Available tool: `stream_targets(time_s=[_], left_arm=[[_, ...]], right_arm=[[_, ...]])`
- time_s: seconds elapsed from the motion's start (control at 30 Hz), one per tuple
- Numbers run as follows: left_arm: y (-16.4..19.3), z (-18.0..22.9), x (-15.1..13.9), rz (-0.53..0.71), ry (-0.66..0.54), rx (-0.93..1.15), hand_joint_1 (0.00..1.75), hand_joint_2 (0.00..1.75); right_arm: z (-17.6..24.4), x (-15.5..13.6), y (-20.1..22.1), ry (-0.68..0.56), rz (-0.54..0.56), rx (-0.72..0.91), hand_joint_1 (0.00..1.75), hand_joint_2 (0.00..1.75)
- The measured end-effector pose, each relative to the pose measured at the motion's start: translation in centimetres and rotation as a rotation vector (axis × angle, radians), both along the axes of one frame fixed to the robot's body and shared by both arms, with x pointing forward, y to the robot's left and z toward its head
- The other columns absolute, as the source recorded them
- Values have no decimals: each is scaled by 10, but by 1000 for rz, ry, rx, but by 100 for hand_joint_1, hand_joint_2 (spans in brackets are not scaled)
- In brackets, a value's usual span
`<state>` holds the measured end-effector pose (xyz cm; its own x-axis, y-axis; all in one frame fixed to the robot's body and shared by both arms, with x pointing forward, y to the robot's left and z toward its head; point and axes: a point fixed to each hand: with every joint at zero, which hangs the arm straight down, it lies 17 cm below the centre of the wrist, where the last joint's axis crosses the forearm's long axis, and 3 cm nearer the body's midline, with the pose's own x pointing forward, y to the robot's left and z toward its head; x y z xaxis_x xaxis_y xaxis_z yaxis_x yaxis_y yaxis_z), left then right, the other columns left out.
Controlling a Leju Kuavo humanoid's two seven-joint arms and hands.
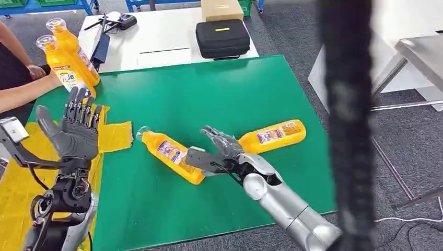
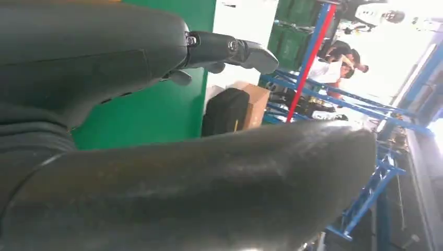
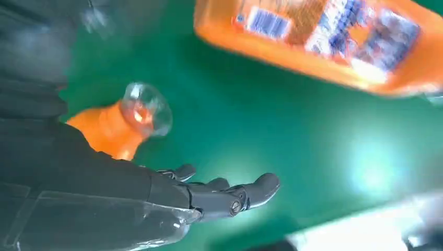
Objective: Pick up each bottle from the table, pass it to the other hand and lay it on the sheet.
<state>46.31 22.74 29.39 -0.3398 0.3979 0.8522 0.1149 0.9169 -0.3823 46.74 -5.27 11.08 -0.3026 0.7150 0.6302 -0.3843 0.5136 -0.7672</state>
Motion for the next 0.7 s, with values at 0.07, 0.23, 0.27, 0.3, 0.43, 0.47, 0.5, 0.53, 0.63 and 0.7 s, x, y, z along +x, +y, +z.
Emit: stream_targets(time_s=[0.07, 0.23, 0.27, 0.3, 0.43, 0.47, 0.5, 0.53, 0.63, 0.7], left_arm=[[0, 3, -1, -1, -8, 0, 0, 0], [0, 4, -2, 0, -13, 0, 0, 0], [0, 4, -2, 0, -14, 0, 0, 0], [-1, 5, -2, -1, -15, 0, 0, 0], [-1, 5, -2, -2, -16, 0, 0, 0], [-1, 5, -2, -2, -15, 0, 0, 0], [-1, 5, -2, -2, -15, 0, 0, 0], [-1, 5, -2, -3, -15, 0, 0, 0], [-1, 5, -2, -3, -15, 0, 0, 0], [-2, 5, -2, -4, -15, 0, 0, 0]], right_arm=[[12, -2, -1, -25, 4, 39, 0, 175], [25, -6, -4, -53, 6, 76, 0, 175], [26, -6, -5, -54, 6, 77, 0, 175], [27, -6, -5, -55, 6, 81, 0, 175], [29, -6, -9, -60, 0, 100, 0, 175], [31, -6, -10, -67, -3, 109, 0, 175], [33, -6, -10, -75, -3, 118, 0, 175], [37, -5, -11, -84, -4, 130, 0, 175], [43, -4, -15, -76, -17, 176, 0, 175], [43, -2, -19, -61, -27, 196, 0, 175]])
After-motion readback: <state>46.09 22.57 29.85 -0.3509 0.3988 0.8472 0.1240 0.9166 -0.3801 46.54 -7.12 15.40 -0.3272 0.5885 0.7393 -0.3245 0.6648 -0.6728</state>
